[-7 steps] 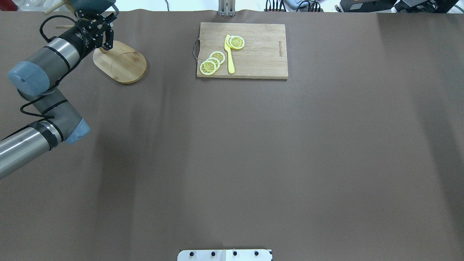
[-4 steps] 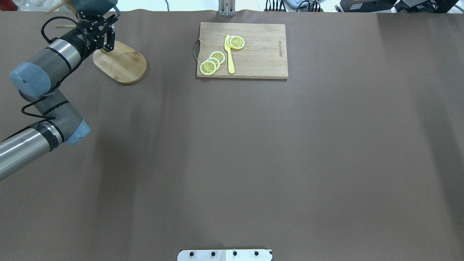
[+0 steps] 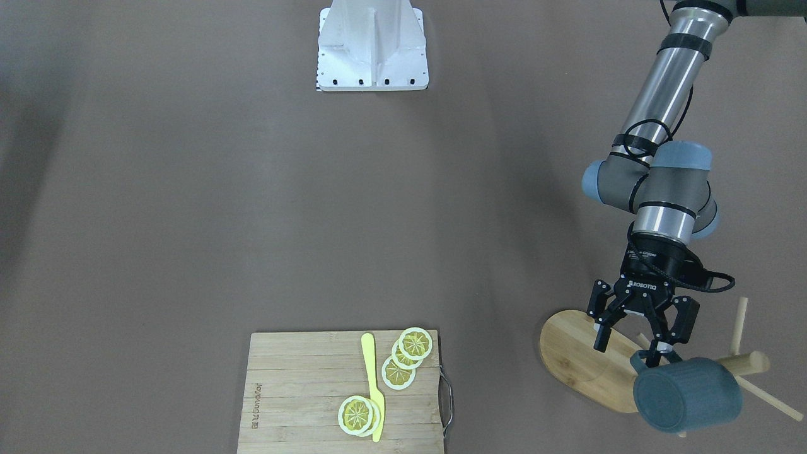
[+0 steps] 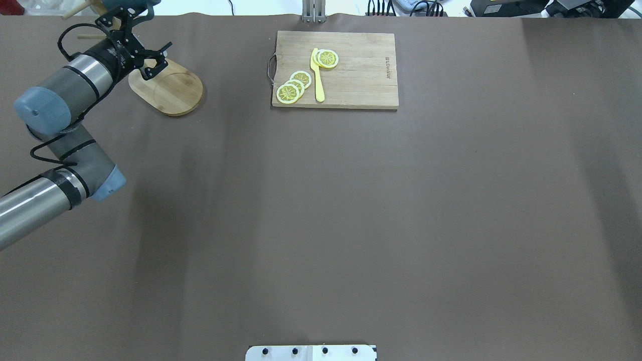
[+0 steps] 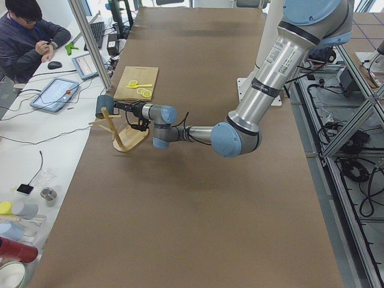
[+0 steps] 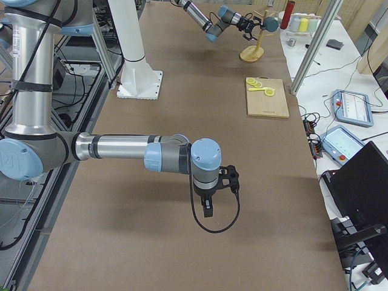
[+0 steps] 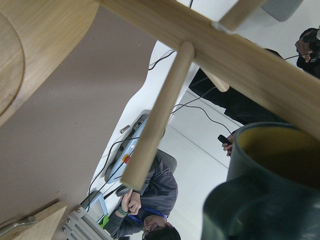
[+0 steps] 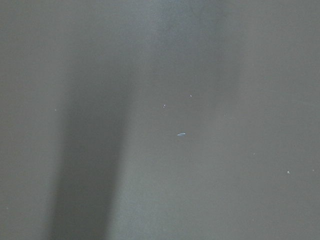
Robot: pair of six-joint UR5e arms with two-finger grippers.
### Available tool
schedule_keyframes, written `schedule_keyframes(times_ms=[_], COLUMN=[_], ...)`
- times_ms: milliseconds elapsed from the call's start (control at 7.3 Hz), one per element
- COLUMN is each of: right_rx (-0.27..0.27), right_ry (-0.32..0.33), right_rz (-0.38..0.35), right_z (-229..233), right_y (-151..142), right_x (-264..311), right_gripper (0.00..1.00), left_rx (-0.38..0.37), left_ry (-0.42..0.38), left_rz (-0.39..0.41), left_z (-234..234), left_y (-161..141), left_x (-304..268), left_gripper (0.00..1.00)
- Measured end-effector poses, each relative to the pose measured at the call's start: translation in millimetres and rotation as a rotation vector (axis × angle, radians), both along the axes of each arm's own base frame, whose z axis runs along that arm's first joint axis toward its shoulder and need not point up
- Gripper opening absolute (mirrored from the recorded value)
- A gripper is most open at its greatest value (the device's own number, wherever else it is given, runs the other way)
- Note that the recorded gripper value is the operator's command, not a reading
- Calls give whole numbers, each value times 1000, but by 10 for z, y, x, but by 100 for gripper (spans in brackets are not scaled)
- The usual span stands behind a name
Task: Hang cup on storage rack
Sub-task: 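Hook the mug handle over the rack peg with the left gripper, then open the left gripper and pull it back away from the rack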
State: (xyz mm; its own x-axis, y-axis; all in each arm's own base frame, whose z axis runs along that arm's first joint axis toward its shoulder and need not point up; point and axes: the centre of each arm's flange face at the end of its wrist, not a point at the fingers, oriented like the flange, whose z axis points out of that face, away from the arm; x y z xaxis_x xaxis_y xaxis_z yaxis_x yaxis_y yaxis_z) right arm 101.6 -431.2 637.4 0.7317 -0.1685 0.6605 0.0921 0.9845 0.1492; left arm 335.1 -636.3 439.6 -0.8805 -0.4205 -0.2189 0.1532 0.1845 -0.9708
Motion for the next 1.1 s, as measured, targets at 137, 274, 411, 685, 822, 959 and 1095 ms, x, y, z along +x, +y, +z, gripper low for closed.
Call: schedule_keyframes(times_ms=[137, 274, 411, 685, 822, 959, 1095], right_rx=[0, 0, 0, -1, -1, -2, -3], right_ry=[0, 0, 0, -1, -1, -1, -1], right_rz=[0, 0, 0, 0, 0, 1, 1], right_z=[0, 0, 2, 6, 5, 6, 9], right_y=[0, 0, 1, 7, 7, 7, 10], right_x=[1, 1, 1, 0, 0, 0, 0], right_gripper=[100, 100, 100, 100, 100, 100, 100], left_rx=[8, 21, 36, 70, 88, 102, 110], left_ry=[5, 14, 26, 45, 48, 51, 53], left_rz=[4, 8, 14, 32, 36, 38, 39], left_z=[-20, -10, 49, 132, 108, 72, 42], left_y=[16, 57, 142, 364, 444, 491, 508], left_x=[-3, -17, -38, -63, -91, -111, -120], left_gripper=[99, 99, 99, 99, 99, 99, 99])
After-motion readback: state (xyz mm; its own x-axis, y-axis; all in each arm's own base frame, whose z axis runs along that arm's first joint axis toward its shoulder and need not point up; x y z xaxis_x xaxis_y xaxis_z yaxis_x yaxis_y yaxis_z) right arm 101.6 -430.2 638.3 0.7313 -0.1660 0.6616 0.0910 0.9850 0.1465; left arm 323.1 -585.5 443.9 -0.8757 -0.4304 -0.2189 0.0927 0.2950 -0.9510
